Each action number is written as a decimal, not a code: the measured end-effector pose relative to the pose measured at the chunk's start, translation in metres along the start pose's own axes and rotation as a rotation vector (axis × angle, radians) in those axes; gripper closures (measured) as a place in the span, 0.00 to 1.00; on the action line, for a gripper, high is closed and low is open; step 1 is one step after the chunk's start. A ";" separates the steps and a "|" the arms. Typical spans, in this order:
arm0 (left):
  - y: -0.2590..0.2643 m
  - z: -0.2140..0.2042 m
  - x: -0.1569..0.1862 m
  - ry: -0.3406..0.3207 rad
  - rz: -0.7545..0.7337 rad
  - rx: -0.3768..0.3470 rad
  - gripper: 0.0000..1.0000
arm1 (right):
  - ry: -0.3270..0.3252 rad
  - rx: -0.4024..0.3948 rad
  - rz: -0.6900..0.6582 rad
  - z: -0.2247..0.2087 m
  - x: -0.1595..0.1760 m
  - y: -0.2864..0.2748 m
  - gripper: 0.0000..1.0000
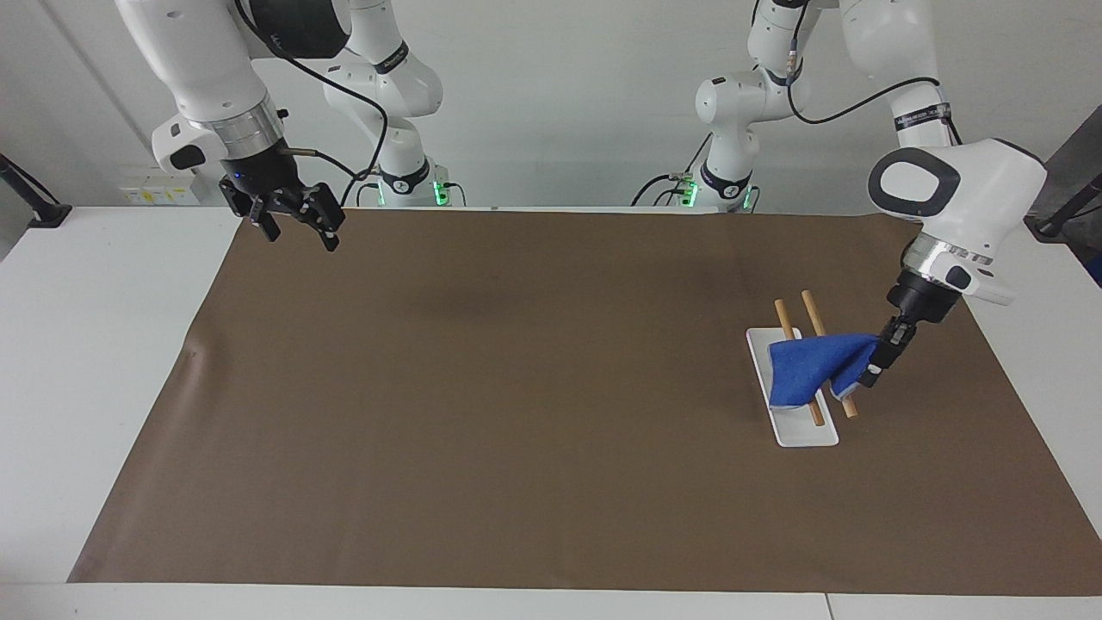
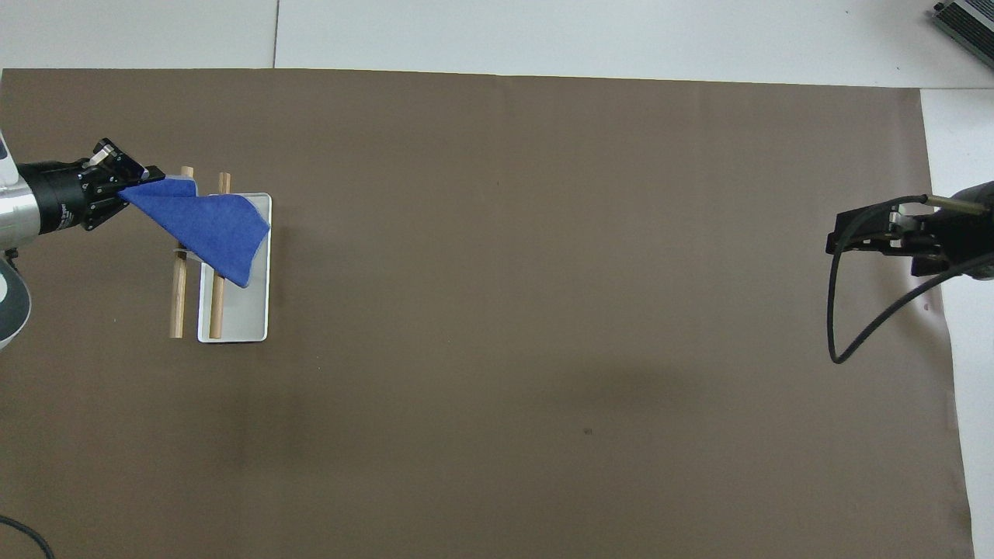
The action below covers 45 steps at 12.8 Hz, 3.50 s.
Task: Right arm passes towel to left arm to hang
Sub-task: 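Lower the towel with the left gripper over the wooden sticks on the tray, then open the left gripper and draw it back from the towel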
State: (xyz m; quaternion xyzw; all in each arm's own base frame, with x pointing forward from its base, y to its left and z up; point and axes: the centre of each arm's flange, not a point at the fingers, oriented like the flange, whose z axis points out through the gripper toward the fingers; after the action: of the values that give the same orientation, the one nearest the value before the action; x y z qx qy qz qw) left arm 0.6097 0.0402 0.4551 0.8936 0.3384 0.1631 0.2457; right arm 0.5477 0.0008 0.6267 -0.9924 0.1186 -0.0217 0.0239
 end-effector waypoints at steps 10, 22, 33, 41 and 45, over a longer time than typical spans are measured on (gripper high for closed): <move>-0.064 0.001 -0.002 -0.025 0.012 0.063 0.98 | -0.053 -0.035 -0.016 0.004 0.005 0.040 0.00; -0.102 0.006 -0.028 -0.042 -0.025 0.109 0.98 | -0.075 -0.036 -0.039 0.013 0.002 0.036 0.00; -0.092 -0.013 -0.007 0.084 -0.016 0.078 0.11 | -0.075 -0.036 -0.036 0.013 0.003 0.037 0.00; -0.028 -0.092 0.045 -0.059 0.118 0.135 0.15 | -0.076 -0.036 -0.036 0.013 0.003 0.037 0.00; 0.028 -0.133 0.027 -0.132 0.292 0.335 0.15 | -0.076 -0.036 -0.036 0.013 0.003 0.037 0.00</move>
State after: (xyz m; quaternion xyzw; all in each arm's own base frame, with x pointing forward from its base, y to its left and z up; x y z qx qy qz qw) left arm 0.5834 0.0843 0.5839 0.9701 0.2112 0.0797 0.0892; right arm 0.5422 -0.0354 0.6116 -0.9948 0.1000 0.0176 0.0100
